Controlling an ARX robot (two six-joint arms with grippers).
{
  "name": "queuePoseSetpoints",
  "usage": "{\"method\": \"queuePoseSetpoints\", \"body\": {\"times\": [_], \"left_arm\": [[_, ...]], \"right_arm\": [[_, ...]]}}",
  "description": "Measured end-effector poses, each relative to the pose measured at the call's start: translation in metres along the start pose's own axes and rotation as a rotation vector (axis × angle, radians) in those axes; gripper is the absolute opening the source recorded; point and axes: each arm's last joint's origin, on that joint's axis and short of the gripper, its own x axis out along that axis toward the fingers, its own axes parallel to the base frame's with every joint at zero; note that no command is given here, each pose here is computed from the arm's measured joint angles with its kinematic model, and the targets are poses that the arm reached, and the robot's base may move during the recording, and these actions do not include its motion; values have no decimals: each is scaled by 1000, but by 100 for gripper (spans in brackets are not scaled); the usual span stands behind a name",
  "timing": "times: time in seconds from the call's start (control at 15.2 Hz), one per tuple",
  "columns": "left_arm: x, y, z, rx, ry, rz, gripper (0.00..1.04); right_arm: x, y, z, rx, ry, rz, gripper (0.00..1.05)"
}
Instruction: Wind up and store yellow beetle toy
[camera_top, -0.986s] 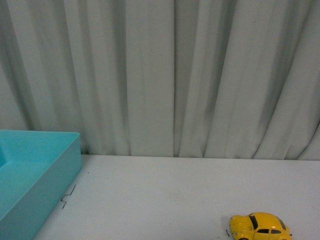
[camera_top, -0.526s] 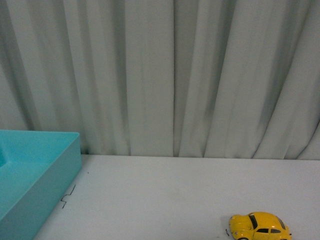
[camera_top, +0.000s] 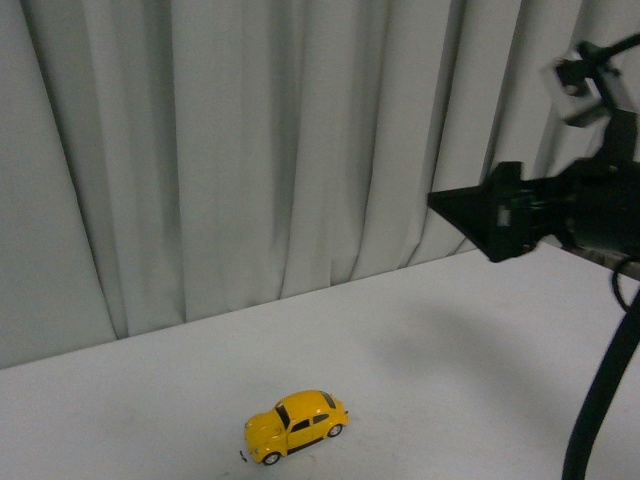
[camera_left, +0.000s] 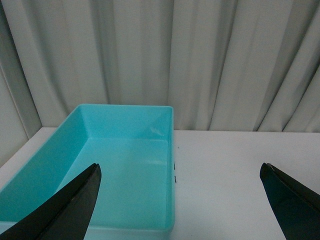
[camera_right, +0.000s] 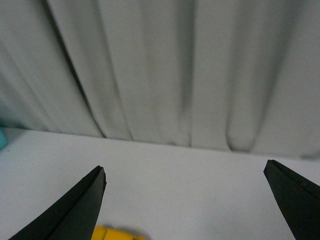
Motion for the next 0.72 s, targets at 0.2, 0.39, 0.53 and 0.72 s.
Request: {"method": "queuePoseSetpoints", "body": {"times": [0.2,0.39,0.53,0.72], "left_arm": [[0,0,0,0,0,0,98],[0,0,0,0,0,0,98],[0,0,0,0,0,0,98],[0,0,0,0,0,0,98]], "right_arm": [[70,13,3,-163,129,198,98],[120,2,-43,-299,333,436,98],[140,-6,-51,-436,379,667,98],[149,-10,-63,-597,461,878,98]]}}
